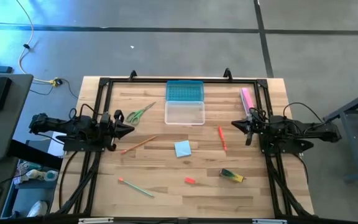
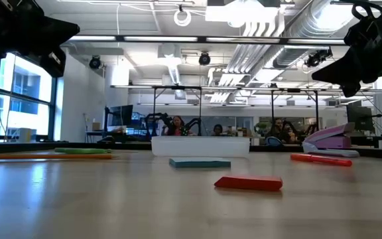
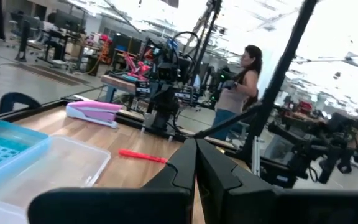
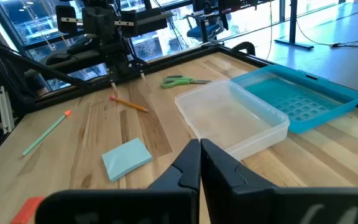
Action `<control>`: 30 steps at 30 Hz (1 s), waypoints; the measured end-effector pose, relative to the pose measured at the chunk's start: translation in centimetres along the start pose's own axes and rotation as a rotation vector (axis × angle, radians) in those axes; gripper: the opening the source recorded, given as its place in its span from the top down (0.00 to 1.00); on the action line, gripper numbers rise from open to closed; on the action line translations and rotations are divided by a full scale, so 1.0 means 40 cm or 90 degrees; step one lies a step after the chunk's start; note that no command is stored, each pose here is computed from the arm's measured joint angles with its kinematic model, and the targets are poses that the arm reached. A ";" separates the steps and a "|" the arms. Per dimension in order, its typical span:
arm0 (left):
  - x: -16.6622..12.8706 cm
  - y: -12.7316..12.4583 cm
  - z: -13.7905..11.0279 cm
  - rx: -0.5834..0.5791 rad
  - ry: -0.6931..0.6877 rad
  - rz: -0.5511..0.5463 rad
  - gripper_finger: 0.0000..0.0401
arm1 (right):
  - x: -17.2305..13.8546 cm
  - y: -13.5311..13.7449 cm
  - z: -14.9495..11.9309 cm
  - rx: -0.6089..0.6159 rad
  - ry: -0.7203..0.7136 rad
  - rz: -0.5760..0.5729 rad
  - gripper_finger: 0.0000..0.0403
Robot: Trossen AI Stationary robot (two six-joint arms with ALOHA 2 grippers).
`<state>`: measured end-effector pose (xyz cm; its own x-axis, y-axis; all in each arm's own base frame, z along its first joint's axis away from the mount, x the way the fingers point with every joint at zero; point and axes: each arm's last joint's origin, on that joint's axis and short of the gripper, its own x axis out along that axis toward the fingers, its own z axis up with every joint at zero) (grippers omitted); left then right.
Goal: Pack school essentials
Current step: Put the orange pencil into the supply box
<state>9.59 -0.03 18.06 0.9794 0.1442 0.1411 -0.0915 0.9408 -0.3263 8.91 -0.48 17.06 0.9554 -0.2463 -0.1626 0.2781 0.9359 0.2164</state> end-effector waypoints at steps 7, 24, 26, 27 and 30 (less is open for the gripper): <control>0.000 -0.001 0.011 -0.025 -0.032 0.011 0.99 | 0.000 0.000 0.000 0.000 0.000 0.000 1.00; -0.003 0.018 0.009 -0.117 -0.076 0.163 0.63 | 0.000 0.000 0.000 0.000 0.000 0.000 1.00; -0.004 0.011 0.034 -0.137 -0.138 0.138 0.62 | 0.000 0.000 0.000 0.000 0.000 0.000 1.00; -0.007 0.006 0.050 -0.137 -0.170 0.125 0.63 | 0.000 0.000 0.000 0.000 0.000 0.000 1.00; -0.014 -0.009 0.102 -0.101 -0.208 0.112 0.64 | 0.000 0.000 0.000 0.000 0.000 0.000 1.00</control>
<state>8.35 0.81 21.90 0.8398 0.4134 0.3520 -0.1990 0.8376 -0.5087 8.91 -0.48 17.06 0.9555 -0.2462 -0.1627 0.2780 0.9359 0.2162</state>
